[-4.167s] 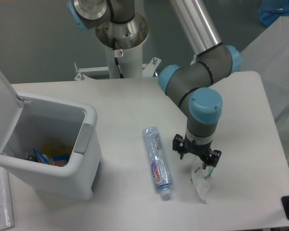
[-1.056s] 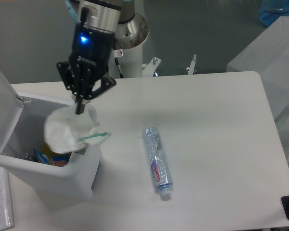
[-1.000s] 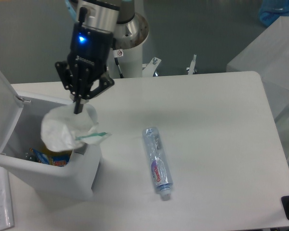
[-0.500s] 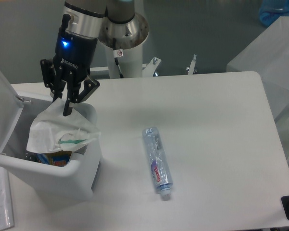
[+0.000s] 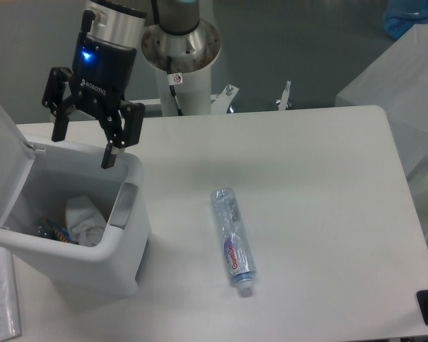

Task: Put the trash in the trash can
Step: 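Open the gripper to drop the bag into the bin, then move the gripper over the toothpaste tube, then lower the gripper and grasp the toothpaste tube at its cap end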

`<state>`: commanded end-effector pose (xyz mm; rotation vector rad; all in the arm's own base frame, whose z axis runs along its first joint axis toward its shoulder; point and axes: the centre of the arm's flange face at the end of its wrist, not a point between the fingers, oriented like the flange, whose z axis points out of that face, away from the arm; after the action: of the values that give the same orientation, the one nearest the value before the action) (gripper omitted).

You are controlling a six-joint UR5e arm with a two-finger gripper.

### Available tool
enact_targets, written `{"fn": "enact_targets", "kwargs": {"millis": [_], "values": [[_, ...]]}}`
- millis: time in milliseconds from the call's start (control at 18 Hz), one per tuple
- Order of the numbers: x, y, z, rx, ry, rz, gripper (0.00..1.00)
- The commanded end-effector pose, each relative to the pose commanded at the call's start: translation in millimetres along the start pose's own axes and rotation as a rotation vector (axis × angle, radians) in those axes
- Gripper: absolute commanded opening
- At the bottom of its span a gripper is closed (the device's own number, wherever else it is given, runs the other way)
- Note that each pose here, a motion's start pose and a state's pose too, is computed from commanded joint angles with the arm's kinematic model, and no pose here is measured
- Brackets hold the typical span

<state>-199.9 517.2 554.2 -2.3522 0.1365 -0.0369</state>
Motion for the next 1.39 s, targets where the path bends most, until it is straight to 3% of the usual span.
{"fn": "enact_targets", "kwargs": {"millis": [333, 500, 833, 1000, 1222, 1389], "values": [[-162.4, 36.3, 16.5, 0.014, -0.06, -0.287, 1.0], [-226.7, 70.2, 49.6, -0.019, -0.063, -0.378, 1.0], [-271.0, 123.0, 110.3, -0.115, -0.034, -0.464, 1.0], [-288.0, 136.2, 136.9, -0.243, -0.028, -0.51, 1.0], [-297.4, 138.8, 163.4, -0.4, 0.043, -0.565, 1.0], [-292.1, 145.9, 196.9, -0.556, 0.057, -0.56, 1.0]]}}
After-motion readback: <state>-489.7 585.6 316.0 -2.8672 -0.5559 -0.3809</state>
